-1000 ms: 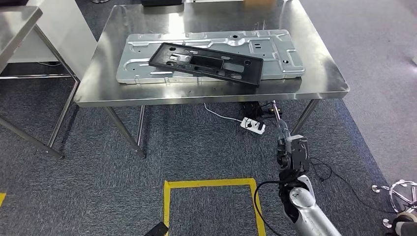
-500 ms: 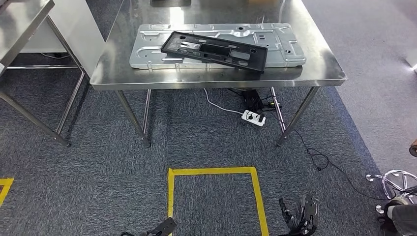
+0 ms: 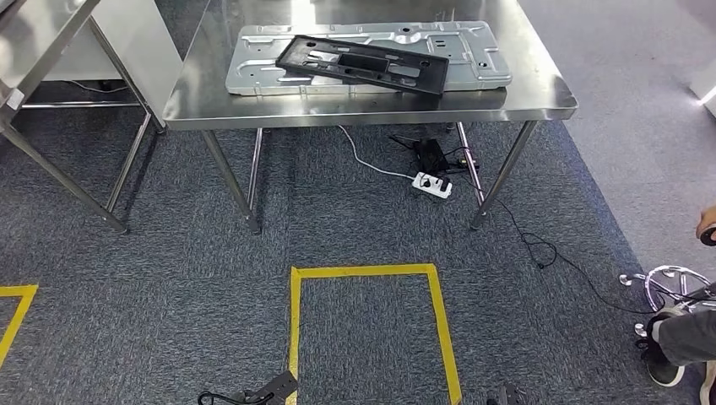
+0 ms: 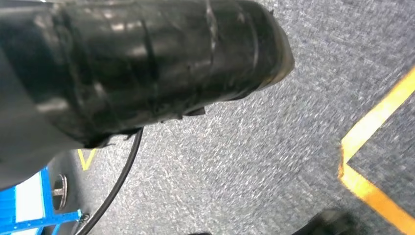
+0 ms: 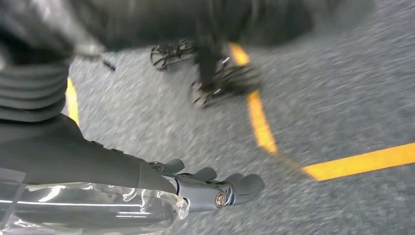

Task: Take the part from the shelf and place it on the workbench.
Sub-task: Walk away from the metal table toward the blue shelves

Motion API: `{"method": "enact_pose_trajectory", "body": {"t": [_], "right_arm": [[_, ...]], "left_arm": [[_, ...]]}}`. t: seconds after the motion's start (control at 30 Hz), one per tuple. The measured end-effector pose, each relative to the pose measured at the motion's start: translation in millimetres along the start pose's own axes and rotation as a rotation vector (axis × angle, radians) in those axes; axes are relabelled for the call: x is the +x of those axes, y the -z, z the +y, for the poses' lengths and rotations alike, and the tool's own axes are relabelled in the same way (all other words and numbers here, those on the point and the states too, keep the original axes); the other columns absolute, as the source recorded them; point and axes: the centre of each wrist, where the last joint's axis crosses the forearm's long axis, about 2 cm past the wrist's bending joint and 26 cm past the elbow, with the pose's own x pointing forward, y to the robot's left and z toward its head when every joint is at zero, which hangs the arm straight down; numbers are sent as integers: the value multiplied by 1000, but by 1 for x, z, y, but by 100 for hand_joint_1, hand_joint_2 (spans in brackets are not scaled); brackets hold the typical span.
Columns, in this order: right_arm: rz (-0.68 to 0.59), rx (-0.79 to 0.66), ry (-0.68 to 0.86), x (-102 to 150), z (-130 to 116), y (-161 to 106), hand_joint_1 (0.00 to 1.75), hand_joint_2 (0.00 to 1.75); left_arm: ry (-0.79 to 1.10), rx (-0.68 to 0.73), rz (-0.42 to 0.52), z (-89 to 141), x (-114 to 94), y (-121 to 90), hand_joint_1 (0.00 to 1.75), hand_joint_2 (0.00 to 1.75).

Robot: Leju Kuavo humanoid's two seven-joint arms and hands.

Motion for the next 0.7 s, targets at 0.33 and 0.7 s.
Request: {"method": "enact_pose_trajectory", "body": {"t": [0.33, 0.7], "right_arm": [[62, 1, -414, -19, 4, -5, 0, 0], [-14, 73, -607, -7, 15, -2, 0, 0]], "left_arm": [[9, 1, -26, 5, -3, 1, 0, 0], [78, 25, -66, 11, 4, 2, 0, 0]]}}
